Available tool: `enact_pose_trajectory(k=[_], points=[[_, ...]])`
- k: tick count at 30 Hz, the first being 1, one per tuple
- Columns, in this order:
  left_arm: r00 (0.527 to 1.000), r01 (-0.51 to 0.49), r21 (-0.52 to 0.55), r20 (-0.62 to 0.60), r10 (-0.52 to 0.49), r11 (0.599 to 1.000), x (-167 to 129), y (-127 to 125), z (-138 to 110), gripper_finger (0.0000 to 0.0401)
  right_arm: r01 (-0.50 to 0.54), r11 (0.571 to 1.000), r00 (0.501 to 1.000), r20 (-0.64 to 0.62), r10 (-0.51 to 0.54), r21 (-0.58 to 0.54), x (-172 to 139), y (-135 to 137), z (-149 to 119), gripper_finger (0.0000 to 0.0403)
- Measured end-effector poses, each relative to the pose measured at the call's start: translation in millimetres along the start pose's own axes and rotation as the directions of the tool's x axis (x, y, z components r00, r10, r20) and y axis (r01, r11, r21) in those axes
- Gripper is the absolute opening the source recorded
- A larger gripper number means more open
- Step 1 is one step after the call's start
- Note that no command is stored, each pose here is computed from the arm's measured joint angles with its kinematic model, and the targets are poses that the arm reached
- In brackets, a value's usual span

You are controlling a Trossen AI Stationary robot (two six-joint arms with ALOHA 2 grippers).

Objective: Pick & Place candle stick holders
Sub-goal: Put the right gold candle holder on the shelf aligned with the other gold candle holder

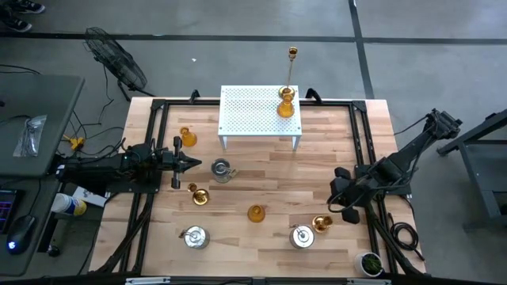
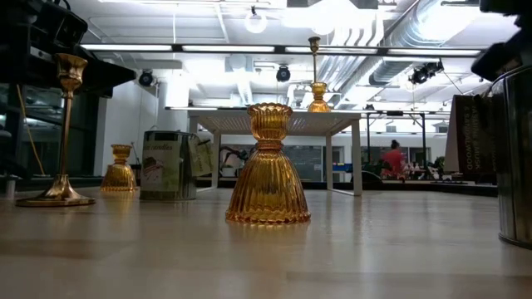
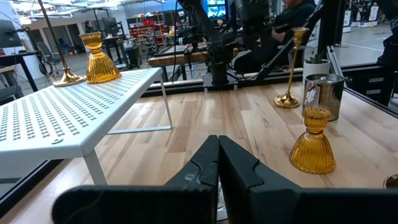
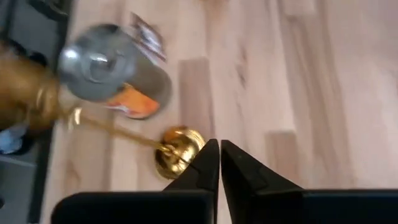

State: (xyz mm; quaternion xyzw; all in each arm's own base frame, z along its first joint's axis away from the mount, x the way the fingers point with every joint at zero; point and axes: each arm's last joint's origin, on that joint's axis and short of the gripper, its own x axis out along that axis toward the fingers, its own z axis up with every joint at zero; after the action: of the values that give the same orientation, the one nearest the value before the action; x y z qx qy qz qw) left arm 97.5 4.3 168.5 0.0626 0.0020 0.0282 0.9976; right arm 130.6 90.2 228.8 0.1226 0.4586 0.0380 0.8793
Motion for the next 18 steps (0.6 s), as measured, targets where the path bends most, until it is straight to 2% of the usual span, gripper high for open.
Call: enact_pose_trajectory(k=[3, 6, 13, 18], points=[[1.000, 0.000, 0.000, 0.000, 0.000, 1.000, 0, 0, 0, 0.0000, 0.025, 0.999, 0.999, -0.026, -0.025, 0.023, 0, -2, -3, 0.0031], [1.000, 0.000, 0.000, 0.000, 0.000, 1.000, 0, 0, 0, 0.0000, 0.020, 0.998, 0.998, -0.052, -0.017, 0.057, 0, -3, -4, 0.0070], [1.000, 0.000, 0.000, 0.000, 0.000, 1.000, 0, 0, 0, 0.0000, -0.035, 0.972, 0.958, -0.268, 0.098, 0.231, -2, -3, -15, 0.0203], [1.000, 0.000, 0.000, 0.000, 0.000, 1.000, 0, 0, 0, 0.0000, -0.083, 0.962, 0.926, -0.335, 0.171, 0.261, -2, 0, -18, 0.0283]])
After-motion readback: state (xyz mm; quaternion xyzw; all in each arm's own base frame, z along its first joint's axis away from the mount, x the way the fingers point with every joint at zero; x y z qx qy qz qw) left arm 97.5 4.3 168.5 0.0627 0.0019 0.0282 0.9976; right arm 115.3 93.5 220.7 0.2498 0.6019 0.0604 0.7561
